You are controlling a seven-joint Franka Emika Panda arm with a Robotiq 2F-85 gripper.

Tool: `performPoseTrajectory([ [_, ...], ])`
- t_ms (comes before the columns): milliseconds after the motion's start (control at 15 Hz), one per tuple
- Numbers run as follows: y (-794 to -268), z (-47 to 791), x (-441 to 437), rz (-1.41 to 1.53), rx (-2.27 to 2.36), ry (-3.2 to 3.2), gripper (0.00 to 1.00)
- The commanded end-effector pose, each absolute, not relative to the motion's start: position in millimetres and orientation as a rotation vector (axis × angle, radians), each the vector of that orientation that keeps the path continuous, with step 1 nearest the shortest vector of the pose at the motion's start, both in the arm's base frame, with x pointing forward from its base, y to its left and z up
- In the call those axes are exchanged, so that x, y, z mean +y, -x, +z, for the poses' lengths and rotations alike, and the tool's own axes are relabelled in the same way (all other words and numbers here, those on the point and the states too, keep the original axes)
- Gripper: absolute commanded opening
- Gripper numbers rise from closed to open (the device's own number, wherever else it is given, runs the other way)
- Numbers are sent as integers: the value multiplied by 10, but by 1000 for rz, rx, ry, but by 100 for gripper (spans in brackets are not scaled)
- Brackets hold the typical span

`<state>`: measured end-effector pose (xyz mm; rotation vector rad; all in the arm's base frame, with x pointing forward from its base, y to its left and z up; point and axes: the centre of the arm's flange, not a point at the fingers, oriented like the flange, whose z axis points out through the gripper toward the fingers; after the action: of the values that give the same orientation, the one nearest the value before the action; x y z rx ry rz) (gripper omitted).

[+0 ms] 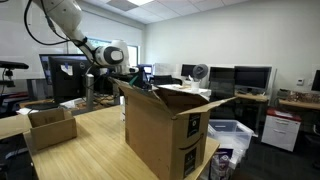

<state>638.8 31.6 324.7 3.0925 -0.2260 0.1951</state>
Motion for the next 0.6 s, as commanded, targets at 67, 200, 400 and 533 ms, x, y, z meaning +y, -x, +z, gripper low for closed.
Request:
performPoseTrajectory([
  [67, -6348, 3659, 389, 271, -185, -3108, 45],
  [200, -6448, 3793, 451, 361, -187, -3107, 58],
  [400, -6673, 3862, 558, 500, -177, -3112, 75],
  [533, -6818, 3859, 647, 581, -172, -3117, 87],
])
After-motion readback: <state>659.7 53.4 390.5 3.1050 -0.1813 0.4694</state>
